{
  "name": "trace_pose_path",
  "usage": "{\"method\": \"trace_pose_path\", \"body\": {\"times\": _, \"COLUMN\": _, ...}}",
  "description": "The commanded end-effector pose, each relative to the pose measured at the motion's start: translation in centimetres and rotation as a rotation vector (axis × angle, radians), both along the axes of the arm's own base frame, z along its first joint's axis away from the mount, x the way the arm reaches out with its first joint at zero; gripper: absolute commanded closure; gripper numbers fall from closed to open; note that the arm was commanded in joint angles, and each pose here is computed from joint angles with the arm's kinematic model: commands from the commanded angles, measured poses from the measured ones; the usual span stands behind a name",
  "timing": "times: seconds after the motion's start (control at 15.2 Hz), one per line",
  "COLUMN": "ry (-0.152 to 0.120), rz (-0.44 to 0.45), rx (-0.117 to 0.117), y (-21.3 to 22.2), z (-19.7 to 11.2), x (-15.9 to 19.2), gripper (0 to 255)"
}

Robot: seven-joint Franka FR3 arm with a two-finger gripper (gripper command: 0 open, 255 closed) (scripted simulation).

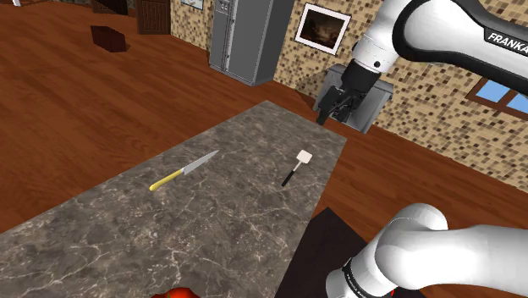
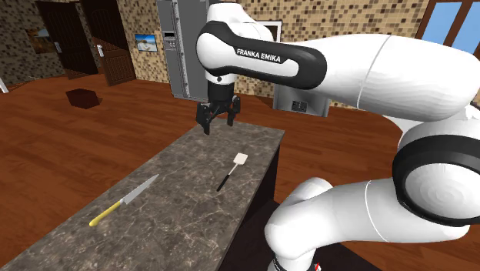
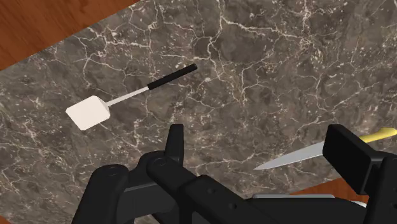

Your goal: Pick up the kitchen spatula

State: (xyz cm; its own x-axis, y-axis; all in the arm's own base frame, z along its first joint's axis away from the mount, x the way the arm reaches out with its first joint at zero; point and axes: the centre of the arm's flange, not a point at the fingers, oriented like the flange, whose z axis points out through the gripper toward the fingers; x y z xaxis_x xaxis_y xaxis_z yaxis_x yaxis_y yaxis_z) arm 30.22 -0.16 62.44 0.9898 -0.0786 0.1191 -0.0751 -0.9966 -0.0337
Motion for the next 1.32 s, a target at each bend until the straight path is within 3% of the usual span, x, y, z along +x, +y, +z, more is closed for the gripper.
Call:
{"method": "trace_pose_path", "body": {"times": 0.0, "ry": 0.0, "rz": 0.0, "rx": 0.0, "y": 0.0, "z": 0.0, "x": 0.0, "gripper": 0}}
{"method": "trace_pose_path", "body": {"times": 0.66, "ry": 0.064, "rz": -0.416, "rx": 0.033, "y": -4.4, "z": -10.1, "x": 7.9, "gripper": 0}}
{"method": "trace_pose_path", "body": {"times": 1.25, "ry": 0.122, "rz": -0.791, "rx": 0.063, "y": -10.4, "z": -19.7, "x": 12.5, "gripper": 0}}
